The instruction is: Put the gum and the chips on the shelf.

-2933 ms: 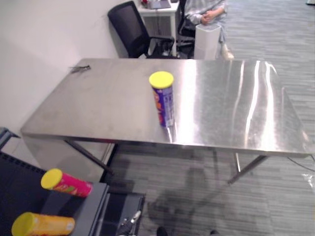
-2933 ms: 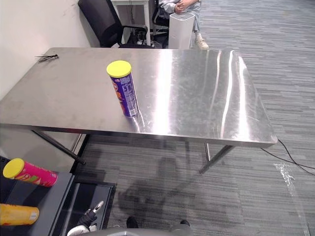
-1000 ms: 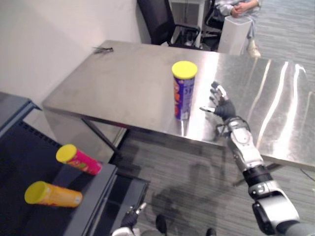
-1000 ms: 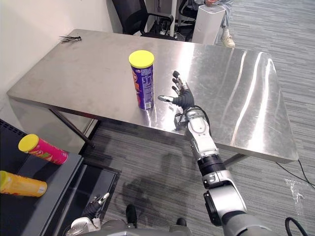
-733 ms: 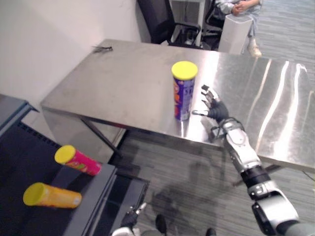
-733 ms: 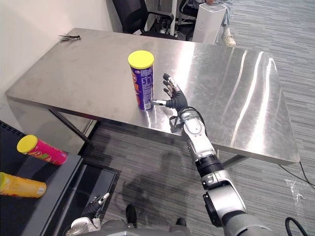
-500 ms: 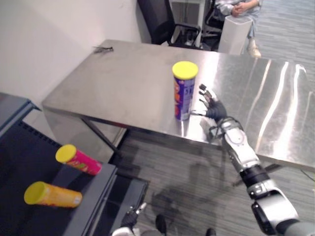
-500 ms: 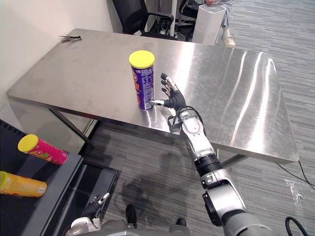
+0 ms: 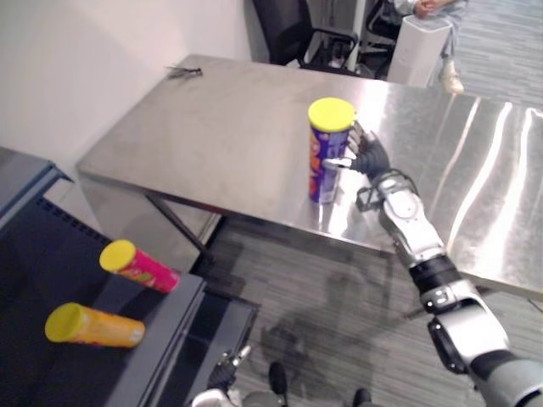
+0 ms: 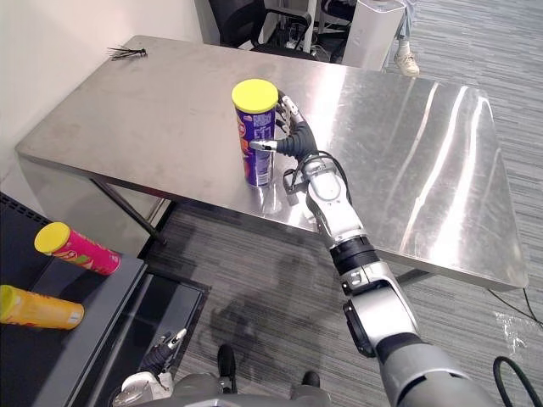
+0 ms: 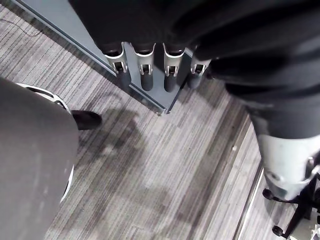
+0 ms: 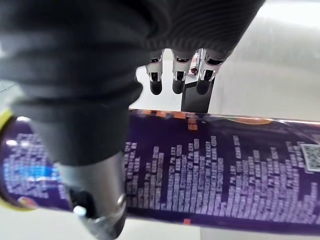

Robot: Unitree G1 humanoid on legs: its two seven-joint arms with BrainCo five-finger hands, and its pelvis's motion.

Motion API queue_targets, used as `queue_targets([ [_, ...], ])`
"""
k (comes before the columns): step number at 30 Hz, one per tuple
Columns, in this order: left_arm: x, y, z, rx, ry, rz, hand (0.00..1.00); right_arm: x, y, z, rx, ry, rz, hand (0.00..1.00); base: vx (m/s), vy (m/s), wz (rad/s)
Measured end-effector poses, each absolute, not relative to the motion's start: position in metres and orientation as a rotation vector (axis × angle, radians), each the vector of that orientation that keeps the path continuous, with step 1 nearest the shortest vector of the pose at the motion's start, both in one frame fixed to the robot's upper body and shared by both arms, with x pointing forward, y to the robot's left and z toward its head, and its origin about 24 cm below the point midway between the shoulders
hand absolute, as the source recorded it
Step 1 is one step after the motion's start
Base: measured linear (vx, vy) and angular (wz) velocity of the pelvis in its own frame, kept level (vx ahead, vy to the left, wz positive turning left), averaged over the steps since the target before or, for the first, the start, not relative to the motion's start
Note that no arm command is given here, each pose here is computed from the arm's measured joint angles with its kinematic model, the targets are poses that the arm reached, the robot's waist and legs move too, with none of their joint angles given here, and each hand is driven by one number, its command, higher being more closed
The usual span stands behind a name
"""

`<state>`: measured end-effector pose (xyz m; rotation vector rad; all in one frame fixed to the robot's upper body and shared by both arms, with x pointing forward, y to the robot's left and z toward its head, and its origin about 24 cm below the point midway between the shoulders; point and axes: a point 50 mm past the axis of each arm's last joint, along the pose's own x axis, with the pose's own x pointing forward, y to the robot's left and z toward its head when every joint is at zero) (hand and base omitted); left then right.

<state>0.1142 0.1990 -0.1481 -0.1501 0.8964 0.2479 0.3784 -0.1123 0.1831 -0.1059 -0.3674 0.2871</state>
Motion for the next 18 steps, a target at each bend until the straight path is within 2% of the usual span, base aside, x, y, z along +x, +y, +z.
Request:
queue_targets([
  [18, 0.117, 0.199, -0.146, -0.153, 0.880, 0.248, 0.00, 0.384, -0.101, 0.175, -0.093, -0.303, 0.312, 0.00, 0.00, -0.006, 0.02],
])
